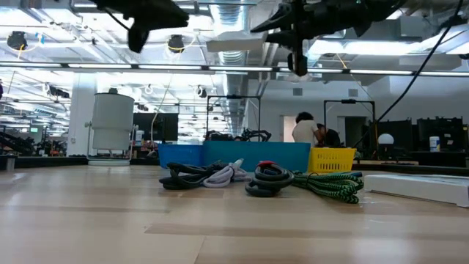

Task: Pick and place items into bin
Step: Put the left card reader box into the blue basket

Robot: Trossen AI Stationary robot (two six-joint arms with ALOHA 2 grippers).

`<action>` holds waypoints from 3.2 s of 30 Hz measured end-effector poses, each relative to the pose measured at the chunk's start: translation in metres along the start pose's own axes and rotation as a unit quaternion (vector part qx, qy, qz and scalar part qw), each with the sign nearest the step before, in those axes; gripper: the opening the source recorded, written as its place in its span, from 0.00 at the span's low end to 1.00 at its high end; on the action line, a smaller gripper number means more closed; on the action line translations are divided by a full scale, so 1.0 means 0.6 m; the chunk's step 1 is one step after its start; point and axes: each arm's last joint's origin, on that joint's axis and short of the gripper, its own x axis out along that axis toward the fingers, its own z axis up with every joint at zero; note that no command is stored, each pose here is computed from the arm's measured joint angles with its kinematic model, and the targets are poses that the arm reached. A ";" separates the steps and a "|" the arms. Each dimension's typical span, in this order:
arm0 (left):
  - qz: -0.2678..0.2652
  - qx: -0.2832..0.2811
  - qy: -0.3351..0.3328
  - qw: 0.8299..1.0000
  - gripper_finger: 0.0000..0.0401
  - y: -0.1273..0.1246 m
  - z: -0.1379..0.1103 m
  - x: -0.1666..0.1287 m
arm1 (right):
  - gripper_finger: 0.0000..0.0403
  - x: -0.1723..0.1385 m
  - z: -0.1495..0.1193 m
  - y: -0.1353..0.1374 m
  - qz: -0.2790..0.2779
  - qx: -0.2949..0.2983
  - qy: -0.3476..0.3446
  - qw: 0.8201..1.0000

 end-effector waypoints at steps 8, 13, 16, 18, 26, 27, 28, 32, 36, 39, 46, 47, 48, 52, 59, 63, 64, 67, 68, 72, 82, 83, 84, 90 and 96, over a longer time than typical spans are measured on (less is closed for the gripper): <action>-0.117 -0.121 0.009 0.986 0.11 0.044 0.028 0.051 | 0.07 -0.012 0.023 -0.023 0.002 -0.042 -0.006 0.999; -0.119 -0.163 0.002 0.979 0.12 0.054 0.030 0.066 | 0.07 -0.014 0.025 -0.026 0.013 -0.043 0.002 0.999; -0.102 -0.171 0.009 0.980 0.18 0.062 0.027 0.070 | 0.07 -0.013 0.023 -0.024 0.015 -0.044 0.004 0.999; -0.093 -0.175 0.008 0.980 0.23 0.066 0.027 0.070 | 0.07 -0.012 0.023 -0.023 0.015 -0.046 0.005 0.999; -0.075 -0.171 0.009 0.982 0.50 0.080 0.030 0.071 | 0.07 -0.013 0.026 -0.025 0.011 -0.051 -0.004 0.999; -0.077 -0.166 0.008 0.983 0.53 0.079 0.030 0.071 | 0.07 -0.014 0.027 -0.027 0.012 -0.051 -0.004 0.999; -0.079 -0.164 0.007 0.983 0.55 0.078 0.030 0.071 | 0.07 -0.015 0.028 -0.028 0.012 -0.050 -0.004 0.999; -0.102 -0.162 0.019 0.981 0.59 0.076 0.023 0.084 | 0.07 -0.018 0.034 -0.033 0.009 -0.051 -0.012 0.999; -0.134 -0.161 0.034 0.977 0.60 0.073 0.010 0.105 | 0.07 -0.019 0.040 -0.032 0.016 -0.057 -0.026 0.998; -0.155 -0.160 0.024 0.975 0.60 0.070 0.005 0.119 | 0.07 -0.020 0.042 -0.032 0.023 -0.059 -0.027 0.998; -0.188 -0.155 0.048 0.969 0.60 0.062 0.008 0.153 | 0.07 -0.020 0.041 -0.031 0.031 -0.060 -0.019 0.998; -0.191 -0.153 0.054 0.968 0.60 0.062 0.007 0.158 | 0.07 -0.019 0.039 -0.029 0.031 -0.060 -0.019 0.998; -0.195 -0.153 0.059 0.967 0.60 0.061 0.006 0.164 | 0.07 -0.019 0.038 -0.028 0.031 -0.061 -0.018 0.997; -0.204 -0.152 0.074 0.964 0.60 0.060 0.005 0.184 | 0.07 -0.019 0.039 -0.029 0.029 -0.061 -0.020 0.998; -0.216 -0.112 0.080 0.967 0.41 0.056 0.009 0.191 | 0.13 -0.017 0.038 -0.024 0.034 -0.067 -0.024 0.997; -0.209 -0.109 0.078 0.969 0.18 0.058 0.009 0.191 | 0.15 -0.018 0.041 -0.021 0.045 -0.075 -0.031 0.996; -0.204 -0.107 0.078 0.970 0.12 0.059 0.009 0.191 | 0.15 -0.018 0.042 -0.020 0.046 -0.079 -0.034 0.995; -0.194 -0.106 0.072 0.973 0.09 0.064 0.011 0.192 | 0.15 -0.018 0.043 -0.020 0.046 -0.087 -0.039 0.994; -0.193 -0.106 0.071 0.973 0.09 0.065 0.013 0.192 | 0.15 -0.018 0.044 -0.020 0.046 -0.088 -0.042 0.994; -0.191 -0.106 0.068 0.973 0.12 0.072 0.016 0.191 | 0.16 -0.018 0.045 -0.020 0.045 -0.088 -0.043 0.994; -0.174 -0.110 0.055 0.977 0.10 0.095 0.042 0.175 | 0.16 -0.019 0.048 -0.019 0.044 -0.094 -0.053 0.993; -0.172 -0.111 0.056 0.977 0.10 0.097 0.045 0.172 | 0.16 -0.019 0.049 -0.020 0.043 -0.094 -0.053 0.993; -0.168 -0.113 0.059 0.977 0.10 0.101 0.048 0.168 | 0.16 -0.020 0.050 -0.022 0.041 -0.093 -0.054 0.993; -0.110 -0.119 0.056 0.985 0.11 0.116 0.061 0.147 | 0.16 -0.025 0.052 -0.033 0.038 -0.084 -0.044 0.995; -0.050 -0.129 0.060 0.988 0.10 0.133 0.071 0.122 | 0.16 -0.027 0.056 -0.038 0.030 -0.079 -0.047 0.995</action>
